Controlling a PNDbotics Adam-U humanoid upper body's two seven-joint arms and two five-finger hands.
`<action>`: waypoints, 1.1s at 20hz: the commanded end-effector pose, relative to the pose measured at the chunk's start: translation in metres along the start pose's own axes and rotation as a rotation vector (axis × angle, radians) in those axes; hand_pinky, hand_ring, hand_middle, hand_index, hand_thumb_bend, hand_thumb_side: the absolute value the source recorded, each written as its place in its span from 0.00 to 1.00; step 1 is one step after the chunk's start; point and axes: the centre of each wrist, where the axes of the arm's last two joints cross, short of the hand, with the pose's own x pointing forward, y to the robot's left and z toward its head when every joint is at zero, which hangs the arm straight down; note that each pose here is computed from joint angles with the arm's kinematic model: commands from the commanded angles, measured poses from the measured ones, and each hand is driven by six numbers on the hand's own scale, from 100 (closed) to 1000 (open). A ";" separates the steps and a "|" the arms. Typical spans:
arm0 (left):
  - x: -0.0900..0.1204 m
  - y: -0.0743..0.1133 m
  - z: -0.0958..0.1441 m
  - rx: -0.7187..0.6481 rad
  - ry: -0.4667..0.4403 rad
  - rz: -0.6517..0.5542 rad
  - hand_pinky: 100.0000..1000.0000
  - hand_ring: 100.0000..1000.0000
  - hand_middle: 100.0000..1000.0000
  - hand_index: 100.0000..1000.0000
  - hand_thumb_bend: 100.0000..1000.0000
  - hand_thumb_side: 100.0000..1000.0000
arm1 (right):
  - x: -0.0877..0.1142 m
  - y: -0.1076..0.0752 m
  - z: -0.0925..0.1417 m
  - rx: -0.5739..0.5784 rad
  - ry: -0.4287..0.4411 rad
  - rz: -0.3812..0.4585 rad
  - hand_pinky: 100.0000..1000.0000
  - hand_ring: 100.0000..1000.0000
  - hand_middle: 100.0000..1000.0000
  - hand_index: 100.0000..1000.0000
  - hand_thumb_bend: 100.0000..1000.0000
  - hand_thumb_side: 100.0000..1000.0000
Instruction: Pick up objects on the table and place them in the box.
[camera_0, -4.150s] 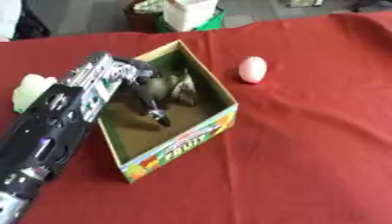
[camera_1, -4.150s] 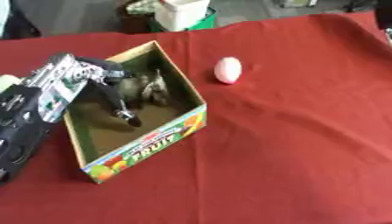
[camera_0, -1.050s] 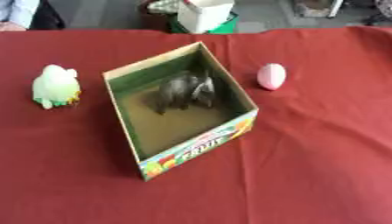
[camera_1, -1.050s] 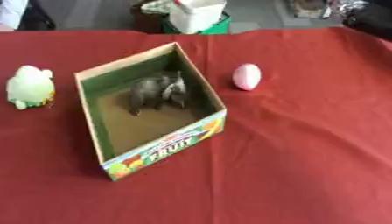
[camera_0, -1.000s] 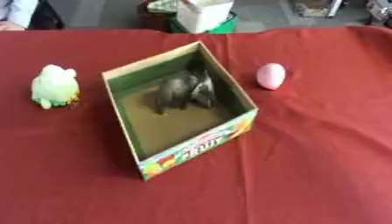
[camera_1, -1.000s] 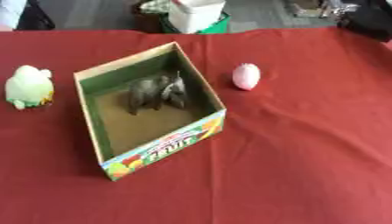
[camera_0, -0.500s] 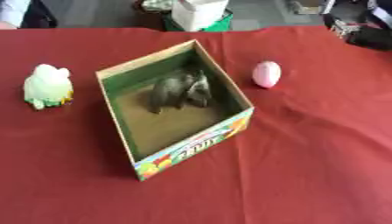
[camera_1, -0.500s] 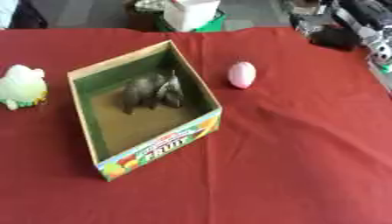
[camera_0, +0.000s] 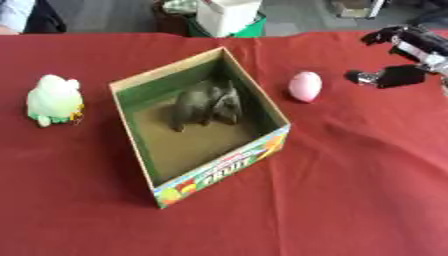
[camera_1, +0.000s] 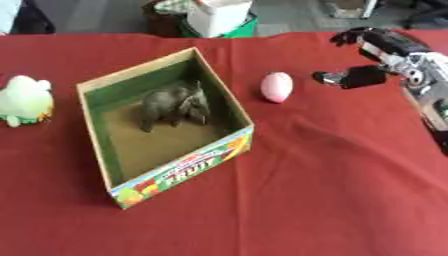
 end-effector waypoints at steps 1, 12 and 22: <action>0.007 0.008 -0.005 0.013 -0.034 -0.008 0.63 0.64 0.70 0.81 0.38 0.84 | -0.001 -0.015 -0.001 0.049 -0.003 0.014 0.73 0.91 0.78 0.94 0.48 0.60; 0.009 0.006 -0.005 -0.002 -0.035 -0.005 0.63 0.64 0.70 0.81 0.38 0.84 | 0.012 -0.019 -0.021 0.166 -0.015 -0.009 0.73 0.91 0.84 0.99 0.49 0.48; 0.010 0.005 -0.006 -0.001 -0.038 0.006 0.63 0.64 0.70 0.81 0.38 0.84 | 0.026 -0.015 -0.033 0.177 -0.044 -0.022 0.71 0.89 0.82 0.97 0.50 0.51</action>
